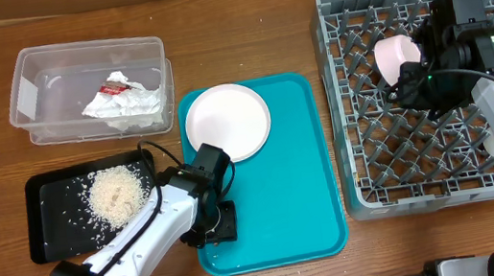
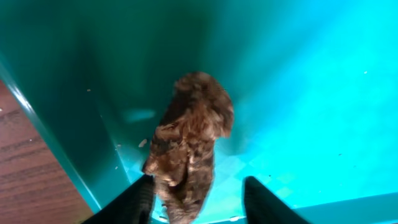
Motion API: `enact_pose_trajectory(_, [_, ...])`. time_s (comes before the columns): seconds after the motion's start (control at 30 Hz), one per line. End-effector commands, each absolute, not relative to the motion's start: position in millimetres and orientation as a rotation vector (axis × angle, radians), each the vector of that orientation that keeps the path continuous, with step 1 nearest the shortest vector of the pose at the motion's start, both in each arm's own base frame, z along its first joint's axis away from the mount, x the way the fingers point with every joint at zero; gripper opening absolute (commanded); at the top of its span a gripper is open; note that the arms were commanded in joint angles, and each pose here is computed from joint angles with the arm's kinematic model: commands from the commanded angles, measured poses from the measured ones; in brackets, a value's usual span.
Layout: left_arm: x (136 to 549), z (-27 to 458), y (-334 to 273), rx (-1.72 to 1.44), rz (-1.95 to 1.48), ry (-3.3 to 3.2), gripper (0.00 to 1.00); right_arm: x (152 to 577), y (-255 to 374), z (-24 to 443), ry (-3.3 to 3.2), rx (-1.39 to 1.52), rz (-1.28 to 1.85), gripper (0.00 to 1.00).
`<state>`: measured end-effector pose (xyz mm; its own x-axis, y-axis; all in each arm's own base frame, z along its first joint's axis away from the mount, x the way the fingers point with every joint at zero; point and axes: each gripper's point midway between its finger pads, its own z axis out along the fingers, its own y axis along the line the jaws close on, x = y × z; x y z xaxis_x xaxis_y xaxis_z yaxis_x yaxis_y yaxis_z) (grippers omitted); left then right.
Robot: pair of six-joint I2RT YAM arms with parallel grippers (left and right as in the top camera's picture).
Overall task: Sort waste into correct bins and load items into the dishwasher
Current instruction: 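Grasp the brown food scrap on the teal tray with the left gripper, then drop the brown scrap onto the black rice tray with the left gripper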
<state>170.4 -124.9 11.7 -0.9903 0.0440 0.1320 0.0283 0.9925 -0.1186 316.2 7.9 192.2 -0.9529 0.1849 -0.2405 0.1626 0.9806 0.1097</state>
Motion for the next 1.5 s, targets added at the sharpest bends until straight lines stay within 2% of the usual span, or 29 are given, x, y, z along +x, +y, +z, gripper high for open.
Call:
enact_pose_trajectory(0.0, [164.1, 9.1, -126.1, 0.041, 0.174, -2.975, 0.40, 318.3, 9.1, 196.6, 2.860, 0.259, 0.144, 0.39])
enact_pose_trajectory(0.17, [165.0, 8.9, -125.6, 0.063, 0.167, -2.979, 0.28, 318.0, 9.1, 196.5, 2.861, 0.260, 0.144, 0.39])
enact_pose_trajectory(0.33, [165.3, 8.9, -125.6, 0.089, 0.166, -2.978, 0.05, 317.4, 9.1, 196.4, 2.863, 0.260, 0.144, 0.39])
enact_pose_trajectory(0.5, [173.7, 15.0, -129.1, 0.100, 0.180, -3.001, 0.04, 317.2, 9.1, 196.3, 2.864, 0.260, 0.144, 0.39])
enact_pose_trajectory(0.67, [199.9, 44.3, -115.5, 0.125, 0.069, -3.109, 0.04, 315.6, 9.0, 195.9, 2.871, 0.256, 0.142, 0.39])
enact_pose_trajectory(0.83, [240.4, 94.7, -76.4, 0.304, -0.038, -3.249, 0.04, 315.7, 9.0, 195.9, 2.871, 0.256, 0.142, 0.39])
enact_pose_trajectory(0.93, [261.6, 113.7, -40.2, 0.517, -0.041, -3.288, 0.04, 315.6, 9.0, 195.9, 2.871, 0.256, 0.142, 0.39])
enact_pose_trajectory(1.17, [270.7, 106.3, 73.7, 1.158, -0.143, -3.141, 0.04, 315.6, 10.1, 196.0, 2.871, 0.255, 0.151, 0.39])
enact_pose_trajectory(1.27, [272.4, 91.2, 102.2, 1.286, -0.176, -3.083, 0.04, 315.8, 19.9, 197.1, 2.870, 0.243, 0.233, 0.39])
enact_pose_trajectory(1.47, [265.7, 53.2, 117.6, 1.293, -0.229, -2.943, 0.04, 317.3, 33.4, 200.0, 2.859, 0.223, 0.346, 0.39])
